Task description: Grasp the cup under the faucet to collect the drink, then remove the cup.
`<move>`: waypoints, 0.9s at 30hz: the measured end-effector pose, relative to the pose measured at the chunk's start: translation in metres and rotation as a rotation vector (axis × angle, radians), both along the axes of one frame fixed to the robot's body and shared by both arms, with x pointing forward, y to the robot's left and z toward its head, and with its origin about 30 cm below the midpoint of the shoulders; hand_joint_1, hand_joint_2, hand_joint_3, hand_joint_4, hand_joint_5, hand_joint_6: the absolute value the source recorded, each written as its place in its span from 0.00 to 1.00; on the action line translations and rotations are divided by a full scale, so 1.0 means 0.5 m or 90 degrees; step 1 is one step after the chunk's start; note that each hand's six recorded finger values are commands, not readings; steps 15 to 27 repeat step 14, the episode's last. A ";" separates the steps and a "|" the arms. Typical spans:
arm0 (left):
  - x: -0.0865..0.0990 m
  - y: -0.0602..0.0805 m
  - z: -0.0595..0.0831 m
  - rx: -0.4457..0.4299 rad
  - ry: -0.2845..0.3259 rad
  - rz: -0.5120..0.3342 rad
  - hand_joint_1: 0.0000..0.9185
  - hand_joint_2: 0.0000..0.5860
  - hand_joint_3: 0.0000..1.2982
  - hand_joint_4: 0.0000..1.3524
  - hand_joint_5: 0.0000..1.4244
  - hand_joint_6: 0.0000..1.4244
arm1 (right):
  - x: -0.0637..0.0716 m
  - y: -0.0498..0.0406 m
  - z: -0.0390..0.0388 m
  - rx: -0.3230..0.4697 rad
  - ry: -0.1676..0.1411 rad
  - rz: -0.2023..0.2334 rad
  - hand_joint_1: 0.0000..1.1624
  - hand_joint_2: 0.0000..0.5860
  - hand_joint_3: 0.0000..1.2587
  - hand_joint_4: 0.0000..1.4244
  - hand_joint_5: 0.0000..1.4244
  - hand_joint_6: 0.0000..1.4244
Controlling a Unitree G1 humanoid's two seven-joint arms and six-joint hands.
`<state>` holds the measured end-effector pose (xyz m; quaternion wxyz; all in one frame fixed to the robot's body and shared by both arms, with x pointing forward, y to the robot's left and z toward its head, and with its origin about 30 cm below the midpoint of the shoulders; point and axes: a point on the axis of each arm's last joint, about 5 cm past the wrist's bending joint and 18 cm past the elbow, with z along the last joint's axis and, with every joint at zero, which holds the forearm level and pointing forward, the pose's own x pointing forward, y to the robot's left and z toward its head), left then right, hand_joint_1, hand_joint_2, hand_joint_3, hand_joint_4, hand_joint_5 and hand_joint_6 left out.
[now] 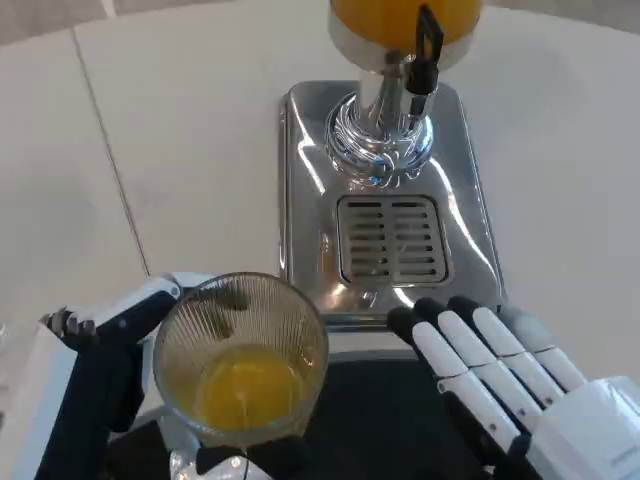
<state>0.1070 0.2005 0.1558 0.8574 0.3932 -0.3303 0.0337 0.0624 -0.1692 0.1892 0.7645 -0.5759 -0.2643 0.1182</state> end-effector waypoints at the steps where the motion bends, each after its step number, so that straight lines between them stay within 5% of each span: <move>1: 0.000 0.000 0.000 0.001 0.000 -0.001 0.87 0.00 0.88 0.90 1.00 1.00 | 0.000 0.001 0.000 0.001 -0.001 0.001 0.09 0.99 0.00 0.00 0.00 0.00; 27: -0.004 -0.010 -0.001 -0.010 0.008 -0.010 0.87 0.00 0.88 0.90 1.00 1.00 | 0.004 0.007 -0.001 0.012 0.002 0.002 0.08 0.99 0.00 0.00 0.00 0.00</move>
